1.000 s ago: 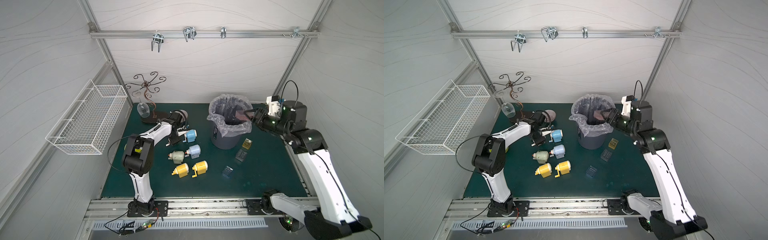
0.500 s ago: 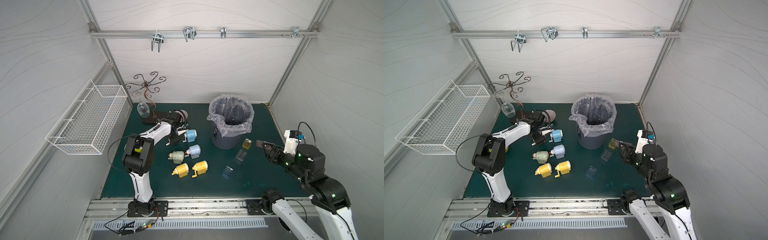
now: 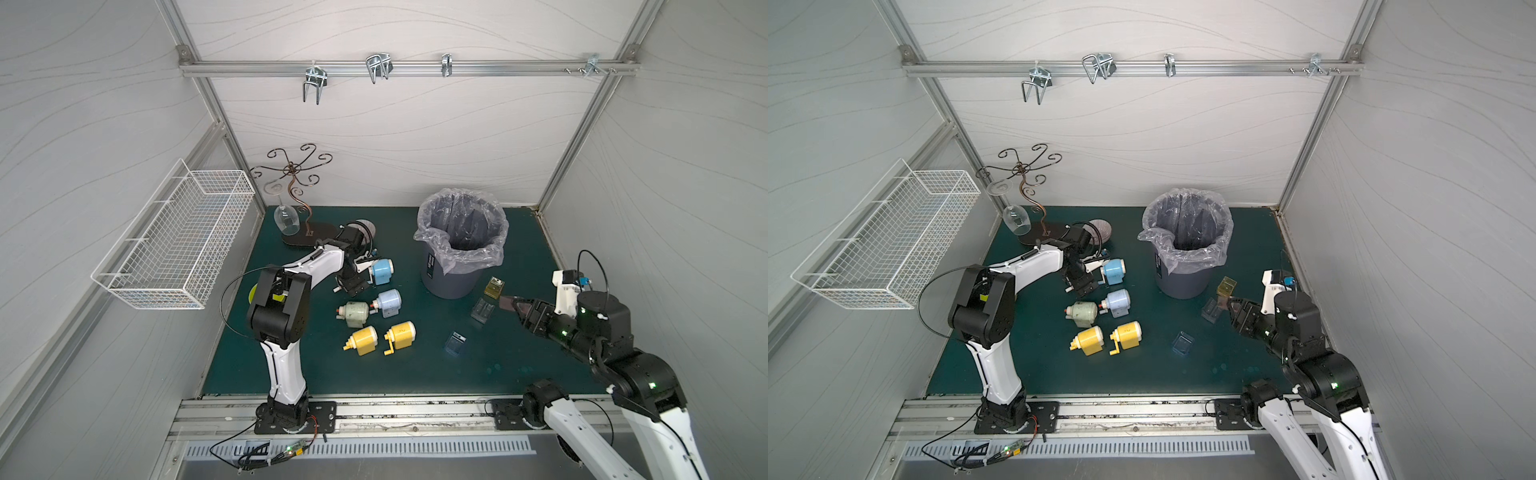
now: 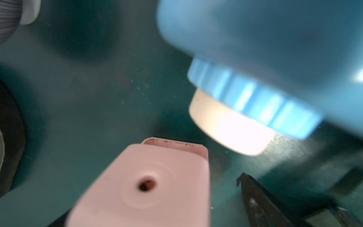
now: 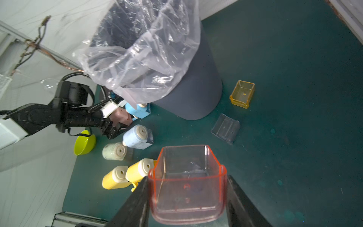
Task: Take out the pencil sharpener tray and clean the shavings
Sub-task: Place the pencil sharpener at the center of the board, then place the container at the center of the board.
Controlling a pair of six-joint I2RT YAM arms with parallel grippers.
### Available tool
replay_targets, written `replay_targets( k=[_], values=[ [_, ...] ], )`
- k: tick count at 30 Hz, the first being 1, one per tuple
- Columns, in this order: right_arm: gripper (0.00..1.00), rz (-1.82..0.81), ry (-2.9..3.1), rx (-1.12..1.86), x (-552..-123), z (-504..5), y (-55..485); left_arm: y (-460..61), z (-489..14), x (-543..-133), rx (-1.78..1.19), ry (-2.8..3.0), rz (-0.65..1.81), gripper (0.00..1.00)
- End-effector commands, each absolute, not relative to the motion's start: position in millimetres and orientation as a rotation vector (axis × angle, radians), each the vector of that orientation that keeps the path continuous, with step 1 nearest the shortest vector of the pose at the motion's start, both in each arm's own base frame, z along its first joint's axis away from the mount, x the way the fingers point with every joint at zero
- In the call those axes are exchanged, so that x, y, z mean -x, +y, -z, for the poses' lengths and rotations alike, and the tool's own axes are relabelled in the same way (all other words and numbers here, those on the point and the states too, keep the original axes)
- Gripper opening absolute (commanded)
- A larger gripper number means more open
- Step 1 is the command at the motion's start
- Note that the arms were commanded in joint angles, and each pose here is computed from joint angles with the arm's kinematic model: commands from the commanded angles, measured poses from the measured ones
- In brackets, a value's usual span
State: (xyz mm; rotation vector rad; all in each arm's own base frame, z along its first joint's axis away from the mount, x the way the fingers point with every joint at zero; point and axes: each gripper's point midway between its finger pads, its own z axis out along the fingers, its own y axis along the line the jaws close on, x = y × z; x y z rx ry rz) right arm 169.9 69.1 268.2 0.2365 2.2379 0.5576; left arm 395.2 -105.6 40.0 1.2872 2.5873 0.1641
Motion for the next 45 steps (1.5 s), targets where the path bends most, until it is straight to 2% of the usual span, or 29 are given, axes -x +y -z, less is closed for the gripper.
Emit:
replay_targets(
  k=[1,7,12,16,21,25,34,45],
  values=[
    [0.0,-0.405,2.3,-0.424,-165,-244,42,-111,-62,-405,-1.218,2.534,-0.142,1.0],
    [0.0,-0.145,2.268,-0.785,-156,-218,-5,-115,-99,-416,-1.127,2.449,-0.142,1.0],
    [0.0,-0.088,2.234,-0.76,-188,-202,2,-116,-135,-423,-1.046,2.372,-0.162,1.0],
    [0.0,-0.085,2.248,-0.751,-225,-167,23,-108,-165,-428,-0.905,2.314,-0.21,1.0],
    [0.0,0.097,2.156,-0.826,-251,-145,10,-97,-208,-416,-0.729,2.206,-0.232,1.0],
    [0.0,0.228,2.021,-0.741,-270,-147,5,-89,-238,-396,-0.598,2.142,-0.189,1.0],
    [0.0,0.245,2.154,-0.863,-281,-61,10,-90,-243,-343,-0.43,2.181,0.026,1.0],
    [0.01,0.259,2.217,-0.918,-273,-44,10,-92,-245,-301,-0.297,2.189,0.202,1.0]
  ],
)
